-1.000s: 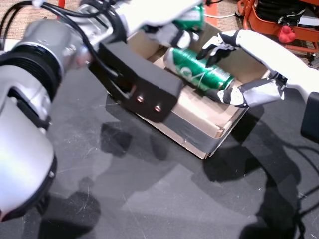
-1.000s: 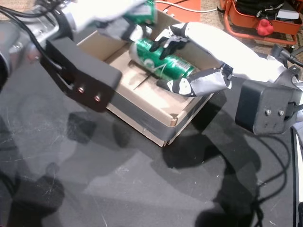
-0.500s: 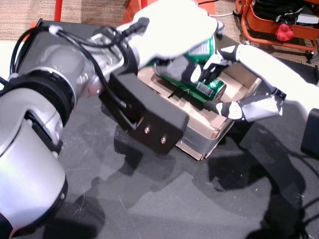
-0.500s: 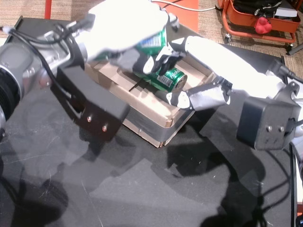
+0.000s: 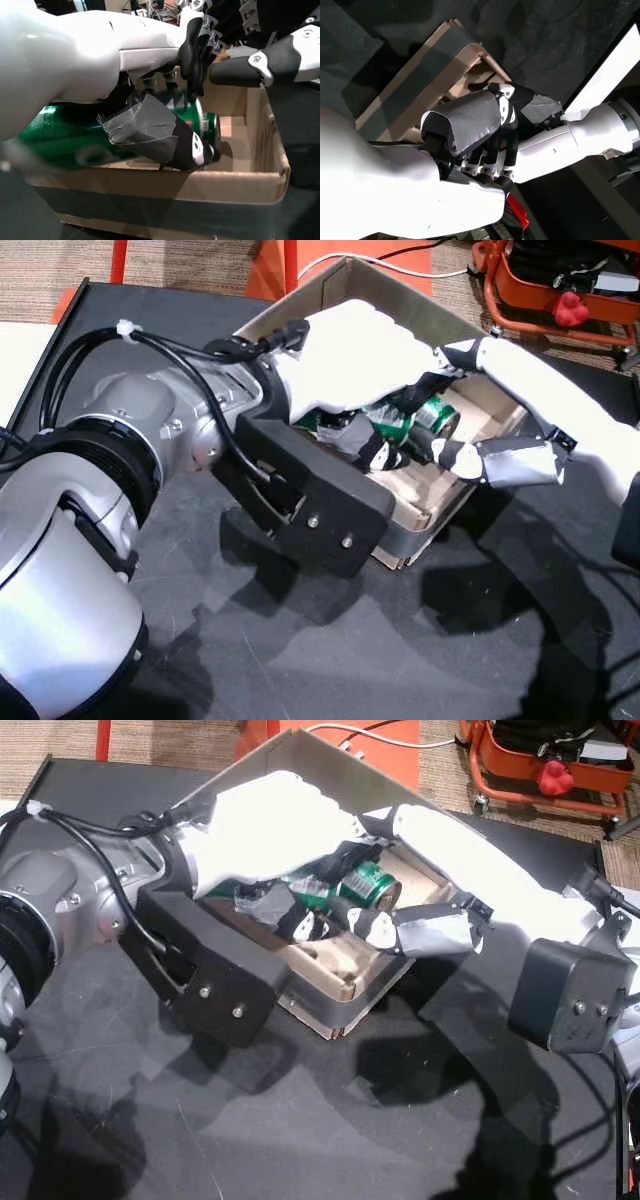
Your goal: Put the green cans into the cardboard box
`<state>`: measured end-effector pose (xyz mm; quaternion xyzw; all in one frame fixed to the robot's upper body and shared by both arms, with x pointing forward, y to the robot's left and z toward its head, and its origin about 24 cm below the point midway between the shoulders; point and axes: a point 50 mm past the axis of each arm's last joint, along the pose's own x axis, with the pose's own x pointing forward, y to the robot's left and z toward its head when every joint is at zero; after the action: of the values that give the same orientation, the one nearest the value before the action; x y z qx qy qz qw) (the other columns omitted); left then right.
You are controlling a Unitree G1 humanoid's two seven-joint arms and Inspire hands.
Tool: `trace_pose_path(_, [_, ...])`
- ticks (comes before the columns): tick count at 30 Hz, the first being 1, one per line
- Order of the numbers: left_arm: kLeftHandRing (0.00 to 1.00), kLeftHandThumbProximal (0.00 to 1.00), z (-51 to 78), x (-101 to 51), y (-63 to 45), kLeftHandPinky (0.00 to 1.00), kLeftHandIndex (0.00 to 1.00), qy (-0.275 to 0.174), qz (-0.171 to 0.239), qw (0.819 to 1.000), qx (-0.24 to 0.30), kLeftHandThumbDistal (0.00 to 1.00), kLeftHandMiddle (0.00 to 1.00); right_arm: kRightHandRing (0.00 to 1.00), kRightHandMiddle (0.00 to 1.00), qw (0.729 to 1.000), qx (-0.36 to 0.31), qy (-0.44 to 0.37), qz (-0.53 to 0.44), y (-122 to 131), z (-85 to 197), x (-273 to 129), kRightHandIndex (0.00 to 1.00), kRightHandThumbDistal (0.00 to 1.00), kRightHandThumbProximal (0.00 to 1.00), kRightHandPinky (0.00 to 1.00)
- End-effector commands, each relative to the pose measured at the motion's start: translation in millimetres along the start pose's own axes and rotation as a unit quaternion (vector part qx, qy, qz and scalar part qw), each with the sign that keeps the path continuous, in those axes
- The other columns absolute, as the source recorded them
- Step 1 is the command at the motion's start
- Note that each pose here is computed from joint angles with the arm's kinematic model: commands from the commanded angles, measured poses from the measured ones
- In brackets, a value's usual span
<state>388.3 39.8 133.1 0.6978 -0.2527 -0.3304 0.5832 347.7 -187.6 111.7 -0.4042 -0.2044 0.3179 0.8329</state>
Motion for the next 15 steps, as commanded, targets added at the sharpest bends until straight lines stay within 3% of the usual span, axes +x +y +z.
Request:
trace_pose_path(1, [0.68, 0.37, 6.8, 2.7, -2.7, 0.79, 0.51, -0.016, -0.006, 1.000, 0.011, 1.00, 0.59, 0.58, 0.64, 1.000, 0.002, -0.017, -0.013, -4, 5, 3, 0.78, 0.61, 0.95, 0.64])
trace_pose_path(5, [0.76, 0.49, 3.4, 1.6, -3.1, 0.80, 0.61, -0.007, -0.015, 1.000, 0.016, 1.00, 0.67, 0.56, 0.63, 1.000, 0.004, -0.018, -0.012, -4, 5, 4, 0.80, 0.60, 0.96, 0.64])
trace_pose_path(10, [0.81, 0.38, 0.0, 0.0, -2.3, 0.81, 0.64, 0.000, -0.014, 1.000, 0.015, 1.00, 0.70, 0.54, 0.61, 1.000, 0.007, -0.021, -0.011, -2, 5, 6, 0.79, 0.64, 0.98, 0.63])
trace_pose_path(15, [0.83, 0.43, -3.3, -1.2, 0.9, 0.79, 0.71, 0.004, -0.006, 1.000, 0.029, 1.00, 0.72, 0.55, 0.61, 1.000, 0.009, -0.022, -0.009, -2, 5, 7, 0.79, 0.58, 0.94, 0.66])
